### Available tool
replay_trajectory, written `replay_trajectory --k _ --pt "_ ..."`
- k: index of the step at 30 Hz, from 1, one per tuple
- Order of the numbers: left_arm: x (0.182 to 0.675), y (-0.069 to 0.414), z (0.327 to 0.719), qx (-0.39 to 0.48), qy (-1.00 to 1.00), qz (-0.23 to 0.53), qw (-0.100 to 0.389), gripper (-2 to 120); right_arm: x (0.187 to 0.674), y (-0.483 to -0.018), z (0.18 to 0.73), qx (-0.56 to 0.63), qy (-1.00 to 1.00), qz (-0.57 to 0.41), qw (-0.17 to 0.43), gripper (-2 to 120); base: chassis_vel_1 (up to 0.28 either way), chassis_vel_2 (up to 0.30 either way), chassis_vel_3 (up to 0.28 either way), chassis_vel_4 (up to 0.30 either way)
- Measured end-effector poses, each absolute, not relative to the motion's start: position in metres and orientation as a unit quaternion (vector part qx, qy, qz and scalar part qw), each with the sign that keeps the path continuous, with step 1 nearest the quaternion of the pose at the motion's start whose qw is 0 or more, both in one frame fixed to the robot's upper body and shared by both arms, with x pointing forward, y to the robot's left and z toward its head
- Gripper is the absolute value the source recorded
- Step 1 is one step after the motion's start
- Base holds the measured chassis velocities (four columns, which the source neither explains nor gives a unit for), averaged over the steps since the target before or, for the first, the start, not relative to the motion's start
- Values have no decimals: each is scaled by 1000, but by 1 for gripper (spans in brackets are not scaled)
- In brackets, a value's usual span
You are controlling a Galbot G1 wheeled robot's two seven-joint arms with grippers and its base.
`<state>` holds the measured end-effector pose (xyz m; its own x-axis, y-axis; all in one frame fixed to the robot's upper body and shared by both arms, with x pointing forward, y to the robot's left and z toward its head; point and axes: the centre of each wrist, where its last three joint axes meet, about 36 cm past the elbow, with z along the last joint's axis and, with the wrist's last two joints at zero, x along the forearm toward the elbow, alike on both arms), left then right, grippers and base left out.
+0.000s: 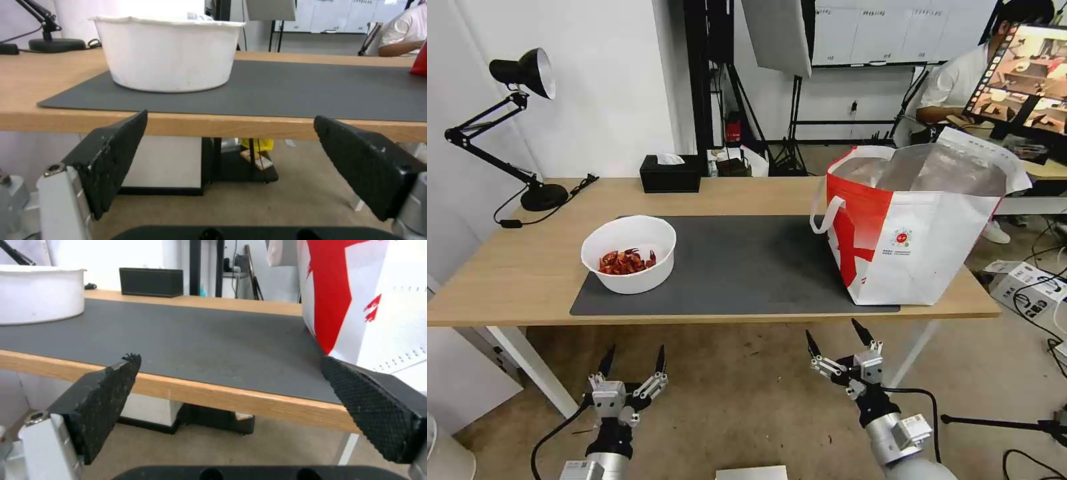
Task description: Pick up the trash from the table and place it into the takeout bag.
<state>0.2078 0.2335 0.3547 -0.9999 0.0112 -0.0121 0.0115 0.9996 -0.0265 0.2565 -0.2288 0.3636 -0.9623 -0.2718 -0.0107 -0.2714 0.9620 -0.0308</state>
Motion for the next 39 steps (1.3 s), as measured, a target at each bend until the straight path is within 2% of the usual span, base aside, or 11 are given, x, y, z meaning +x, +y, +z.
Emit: replay_trajectory --k 8,18,25,29,32,33,37,39 --pt "215 238 358 7 1000 -13 11 100 257 -229 364 -138 990 -14 8 100 0 0 0 0" --pt "282 291 428 9 998 -12 55 100 257 -229 364 -138 990 -13 7 100 0 0 0 0" --pt "308 323 449 14 998 6 55 100 257 -229 364 -138 990 -13 7 100 0 0 0 0" --pt "330 338 465 21 999 10 42 100 257 -229 364 -138 990 -13 7 100 0 0 0 0" --pt "369 352 497 33 999 -1 9 100 257 -229 364 -138 990 -13 7 100 0 0 0 0" --pt "369 352 497 33 999 -1 9 100 257 -229 364 -138 990 -13 7 100 0 0 0 0" --pt "397 361 522 32 999 -14 -29 100 257 -229 364 -138 990 -13 7 100 0 0 0 0" --pt "413 369 536 29 997 -18 -66 100 257 -229 364 -138 990 -13 7 100 0 0 0 0"
